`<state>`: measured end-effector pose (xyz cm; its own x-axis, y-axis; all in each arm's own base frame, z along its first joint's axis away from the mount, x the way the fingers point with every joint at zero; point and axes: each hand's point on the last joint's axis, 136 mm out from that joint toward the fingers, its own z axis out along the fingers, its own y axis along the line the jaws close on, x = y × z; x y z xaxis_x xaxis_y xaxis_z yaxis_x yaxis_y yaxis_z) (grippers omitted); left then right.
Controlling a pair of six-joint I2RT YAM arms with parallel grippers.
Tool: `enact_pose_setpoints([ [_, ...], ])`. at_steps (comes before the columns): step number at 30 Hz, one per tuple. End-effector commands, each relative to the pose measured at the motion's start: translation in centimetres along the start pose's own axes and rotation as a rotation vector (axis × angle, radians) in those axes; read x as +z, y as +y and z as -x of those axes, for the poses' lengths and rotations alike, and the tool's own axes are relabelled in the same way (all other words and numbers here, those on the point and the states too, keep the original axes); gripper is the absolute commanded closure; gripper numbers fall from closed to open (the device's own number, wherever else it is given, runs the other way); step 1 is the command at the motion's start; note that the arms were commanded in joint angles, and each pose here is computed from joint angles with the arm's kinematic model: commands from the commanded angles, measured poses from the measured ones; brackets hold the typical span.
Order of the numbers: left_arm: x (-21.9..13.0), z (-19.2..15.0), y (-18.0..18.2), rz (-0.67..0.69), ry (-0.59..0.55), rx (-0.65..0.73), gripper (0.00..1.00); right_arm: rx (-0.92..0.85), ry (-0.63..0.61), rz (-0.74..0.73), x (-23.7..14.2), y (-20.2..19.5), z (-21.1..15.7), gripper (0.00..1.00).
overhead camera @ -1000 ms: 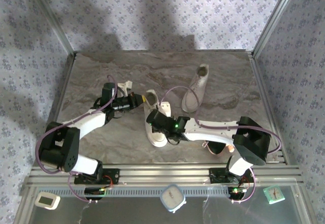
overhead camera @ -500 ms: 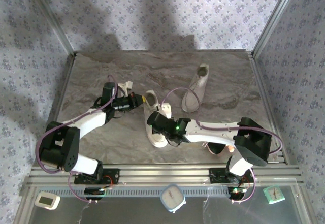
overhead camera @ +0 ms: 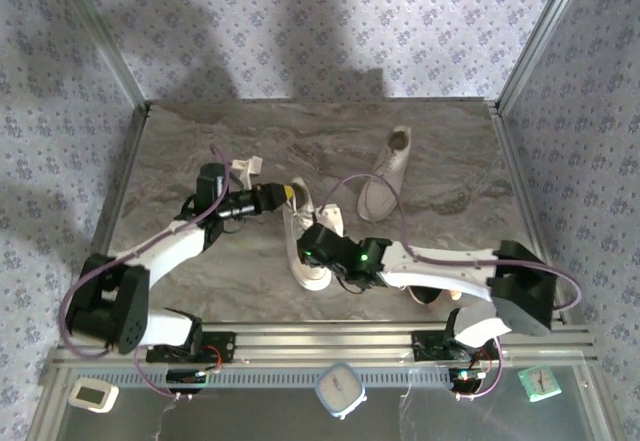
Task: Tie the shoes
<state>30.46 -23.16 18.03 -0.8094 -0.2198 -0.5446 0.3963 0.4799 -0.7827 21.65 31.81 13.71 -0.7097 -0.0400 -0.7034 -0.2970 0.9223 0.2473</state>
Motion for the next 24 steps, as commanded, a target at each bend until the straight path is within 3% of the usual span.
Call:
enact_pose_setpoints([
  [1, -1.2, -1.8, -1.4, 0.027, -0.013, 0.147, 0.47, -0.030, -0.060, -0.059, -1.4, -2.9, 1.0, 0.35],
  [4, -2.7, -2.9, -0.5, 0.103, -0.072, 0.187, 0.34, 0.024, -0.047, -0.093, -1.2, -4.9, 2.4, 0.36],
  [7, -4.1, -4.1, -0.2, 0.155, -0.124, 0.237, 0.34, 0.042, -0.044, -0.063, -0.3, -4.8, 4.5, 0.35],
  [11, -6.6, -3.8, 3.7, 0.361, -0.256, 0.090, 0.24, 0.093, 0.003, -0.032, 2.3, -4.3, 6.8, 0.36],
  [14, -7.7, -2.7, 4.7, 0.426, -0.301, 0.007, 0.17, 0.103, -0.039, -0.043, 2.2, -4.4, 8.2, 0.37],
  [16, -8.6, -1.4, 5.1, 0.472, -0.336, -0.057, 0.18, 0.098, -0.059, -0.062, 1.5, -4.8, 8.4, 0.38],
  [18, -9.3, 0.7, 4.5, 0.480, -0.376, -0.087, 0.29, 0.083, -0.072, -0.101, 0.6, -5.7, 8.0, 0.38],
  [24, -5.9, 3.2, 3.0, 0.530, -0.137, -0.034, 0.32, 0.137, -0.072, -0.177, -1.5, -9.5, 5.4, 0.38],
])
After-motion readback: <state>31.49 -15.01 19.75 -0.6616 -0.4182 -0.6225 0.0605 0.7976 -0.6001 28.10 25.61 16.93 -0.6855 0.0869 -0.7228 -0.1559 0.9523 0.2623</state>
